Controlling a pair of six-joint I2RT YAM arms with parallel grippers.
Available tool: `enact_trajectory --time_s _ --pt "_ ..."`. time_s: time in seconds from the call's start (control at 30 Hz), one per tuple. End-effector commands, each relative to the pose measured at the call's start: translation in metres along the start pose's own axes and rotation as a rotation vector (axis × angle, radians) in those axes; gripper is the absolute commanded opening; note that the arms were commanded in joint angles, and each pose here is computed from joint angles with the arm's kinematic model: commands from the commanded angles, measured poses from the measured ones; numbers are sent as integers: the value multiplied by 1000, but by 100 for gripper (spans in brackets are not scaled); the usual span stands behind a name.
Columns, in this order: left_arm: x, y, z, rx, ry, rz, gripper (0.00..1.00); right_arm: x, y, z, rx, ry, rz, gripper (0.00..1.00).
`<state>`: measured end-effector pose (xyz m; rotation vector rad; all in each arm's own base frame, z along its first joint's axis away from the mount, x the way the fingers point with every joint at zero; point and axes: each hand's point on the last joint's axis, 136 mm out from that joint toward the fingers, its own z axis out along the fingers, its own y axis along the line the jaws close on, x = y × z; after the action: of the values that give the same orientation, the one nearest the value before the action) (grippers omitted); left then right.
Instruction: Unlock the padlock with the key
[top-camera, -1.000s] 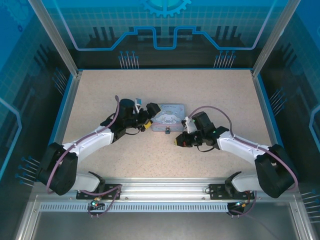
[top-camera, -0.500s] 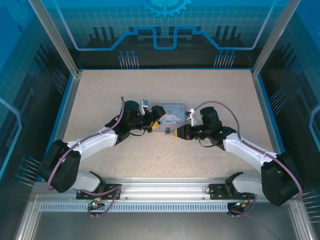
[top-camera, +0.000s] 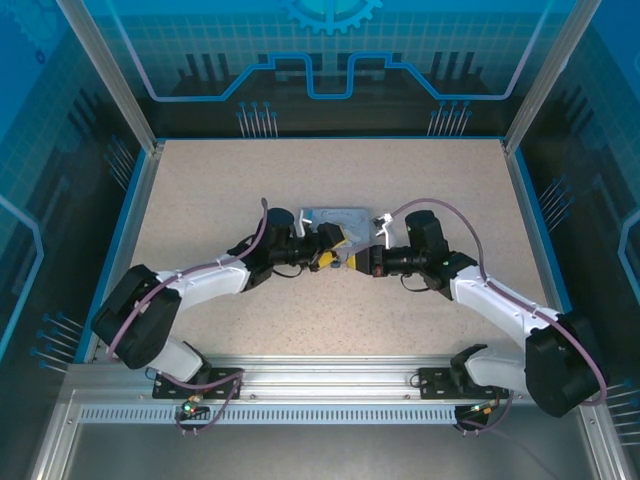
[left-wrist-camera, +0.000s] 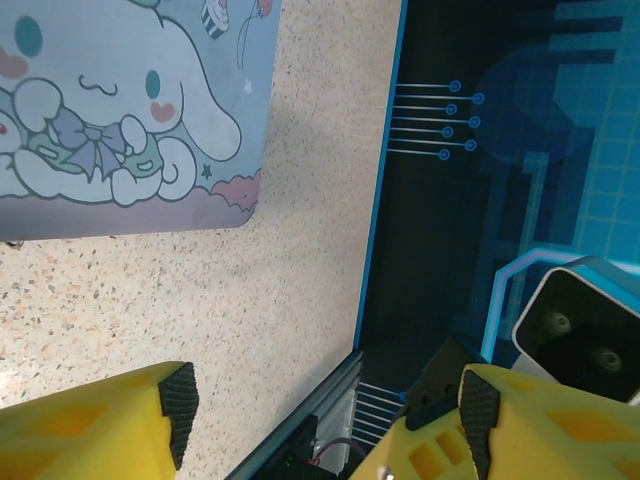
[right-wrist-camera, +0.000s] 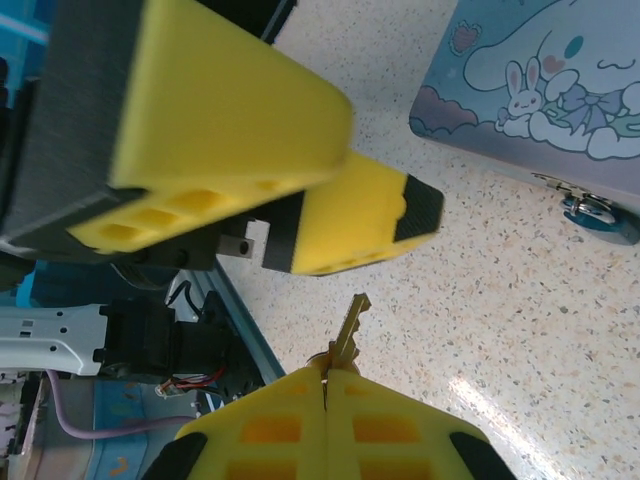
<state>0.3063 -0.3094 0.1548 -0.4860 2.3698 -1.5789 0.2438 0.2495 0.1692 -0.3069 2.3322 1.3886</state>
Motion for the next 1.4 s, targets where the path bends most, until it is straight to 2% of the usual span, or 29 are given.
enact_trajectory --time_s 0.0,0.63,1.37 --pt "6 -16 7 47 36 25 68 -9 12 -7 -26 -19 -42 0" --pt "16 -20 18 65 75 33 53 -8 6 -6 -5 -13 -35 0" --pt "21 -18 22 67 92 38 26 -7 -1 -7 13 -15 -20 0"
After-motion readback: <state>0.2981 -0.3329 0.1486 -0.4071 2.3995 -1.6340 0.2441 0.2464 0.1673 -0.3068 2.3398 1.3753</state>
